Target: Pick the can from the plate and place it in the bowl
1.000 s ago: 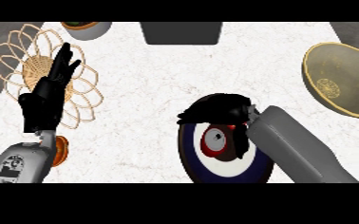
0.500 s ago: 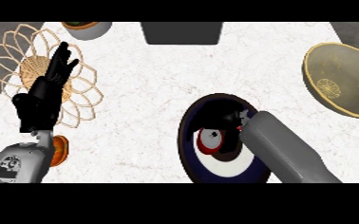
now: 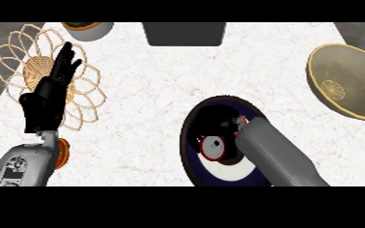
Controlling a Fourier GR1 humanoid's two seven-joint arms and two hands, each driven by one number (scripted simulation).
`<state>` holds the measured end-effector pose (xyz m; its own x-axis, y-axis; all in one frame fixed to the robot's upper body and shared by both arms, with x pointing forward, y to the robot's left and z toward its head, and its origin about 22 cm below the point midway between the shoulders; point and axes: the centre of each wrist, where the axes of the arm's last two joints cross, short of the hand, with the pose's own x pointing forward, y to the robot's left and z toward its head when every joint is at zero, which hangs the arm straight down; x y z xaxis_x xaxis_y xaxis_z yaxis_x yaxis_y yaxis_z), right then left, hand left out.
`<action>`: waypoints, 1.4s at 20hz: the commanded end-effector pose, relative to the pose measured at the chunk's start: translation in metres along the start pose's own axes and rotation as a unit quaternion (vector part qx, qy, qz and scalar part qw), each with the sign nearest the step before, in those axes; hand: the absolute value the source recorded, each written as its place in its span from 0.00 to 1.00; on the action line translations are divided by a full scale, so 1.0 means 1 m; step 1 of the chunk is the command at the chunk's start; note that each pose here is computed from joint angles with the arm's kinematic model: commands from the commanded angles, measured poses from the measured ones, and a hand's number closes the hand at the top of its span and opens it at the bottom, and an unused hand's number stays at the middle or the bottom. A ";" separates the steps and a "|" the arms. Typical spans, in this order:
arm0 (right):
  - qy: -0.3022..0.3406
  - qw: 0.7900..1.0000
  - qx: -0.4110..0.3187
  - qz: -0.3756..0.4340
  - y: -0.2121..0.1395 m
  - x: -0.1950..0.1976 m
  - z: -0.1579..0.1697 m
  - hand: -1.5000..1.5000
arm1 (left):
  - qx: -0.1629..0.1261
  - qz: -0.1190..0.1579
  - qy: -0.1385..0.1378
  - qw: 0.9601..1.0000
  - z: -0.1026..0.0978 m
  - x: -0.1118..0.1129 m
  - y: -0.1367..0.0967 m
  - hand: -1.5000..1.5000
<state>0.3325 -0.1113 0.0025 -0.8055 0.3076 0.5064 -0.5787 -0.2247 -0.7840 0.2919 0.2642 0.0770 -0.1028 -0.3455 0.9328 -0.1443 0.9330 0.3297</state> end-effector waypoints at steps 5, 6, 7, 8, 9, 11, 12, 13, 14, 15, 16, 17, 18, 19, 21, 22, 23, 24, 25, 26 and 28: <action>0.083 0.994 -0.065 -0.037 0.012 0.012 0.019 1.00 | 0.010 -0.003 0.021 1.000 0.012 0.012 -0.001 0.50; 0.138 0.985 -0.082 -0.059 0.033 0.013 0.016 1.00 | 0.020 -0.007 0.024 0.999 0.020 -0.012 0.016 0.50; 0.180 0.975 -0.103 -0.075 0.047 0.015 0.017 1.00 | 0.033 -0.015 0.035 0.999 0.016 -0.014 0.021 0.50; 0.228 0.963 -0.116 -0.091 0.059 0.016 0.012 1.00 | 0.029 -0.008 0.034 0.999 0.015 -0.007 0.018 0.50; 0.269 0.946 -0.143 -0.112 0.070 0.010 0.028 1.00 | 0.044 -0.014 0.043 0.998 0.016 -0.012 0.024 0.50; 0.274 0.935 -0.195 -0.116 0.066 0.037 0.021 1.00 | 0.039 -0.019 0.040 0.998 0.018 -0.005 0.019 0.50; 0.287 0.927 -0.212 -0.115 0.062 0.048 0.021 1.00 | 0.033 -0.010 0.043 0.998 0.022 -0.013 0.017 0.50; 0.287 0.918 -0.238 -0.133 0.066 0.062 0.015 1.00 | 0.037 -0.013 0.044 0.998 0.013 -0.006 0.024 0.50; 0.276 0.911 -0.269 -0.148 0.059 0.077 0.015 1.00 | 0.041 -0.019 0.041 0.998 0.017 -0.012 0.028 0.50; 0.281 0.891 -0.319 -0.158 0.050 0.078 0.029 1.00 | 0.037 -0.011 0.043 0.998 0.017 -0.005 0.026 0.50; 0.268 0.882 -0.349 -0.167 0.049 0.091 0.030 1.00 | 0.041 -0.010 0.041 0.998 0.012 -0.011 0.026 0.50; 0.265 0.874 -0.372 -0.164 0.045 0.106 0.034 1.00 | 0.042 -0.007 0.044 0.998 0.014 -0.011 0.022 0.50; 0.265 0.859 -0.408 -0.161 0.041 0.115 0.043 1.00 | 0.035 -0.011 0.041 0.999 0.021 -0.010 0.016 0.50; 0.267 0.847 -0.432 -0.158 0.043 0.122 0.058 1.00 | 0.038 -0.010 0.041 0.998 0.020 -0.011 0.022 0.50; 0.280 0.821 -0.470 -0.162 0.037 0.145 0.079 1.00 | 0.041 -0.014 0.031 0.999 0.024 -0.011 0.022 0.50; 0.293 0.807 -0.488 -0.159 0.034 0.157 0.079 1.00 | 0.029 -0.007 0.026 0.999 0.010 0.002 0.020 0.50; 0.316 0.797 -0.493 -0.145 0.035 0.166 0.098 1.00 | 0.026 -0.012 0.037 0.999 0.022 -0.013 0.016 0.50; 0.323 0.784 -0.509 -0.144 0.034 0.177 0.106 1.00 | 0.028 -0.012 0.033 0.999 0.014 -0.003 0.026 0.50; 0.348 0.764 -0.525 -0.140 0.024 0.187 0.107 1.00 | 0.016 -0.006 0.030 0.999 0.017 -0.005 0.011 0.50; 0.374 0.752 -0.529 -0.119 0.028 0.174 0.122 1.00 | 0.018 -0.009 0.020 1.000 0.017 -0.007 0.008 0.50; 0.385 0.731 -0.551 -0.118 0.015 0.184 0.139 1.00 | 0.016 -0.007 0.019 1.000 0.012 -0.002 0.003 0.50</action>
<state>0.1707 -0.1670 0.1069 -0.2170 0.7224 0.6566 -0.0371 0.6660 -0.7450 0.2769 0.2739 0.0765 -0.0742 -0.3534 0.9325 -0.1826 0.9241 0.3356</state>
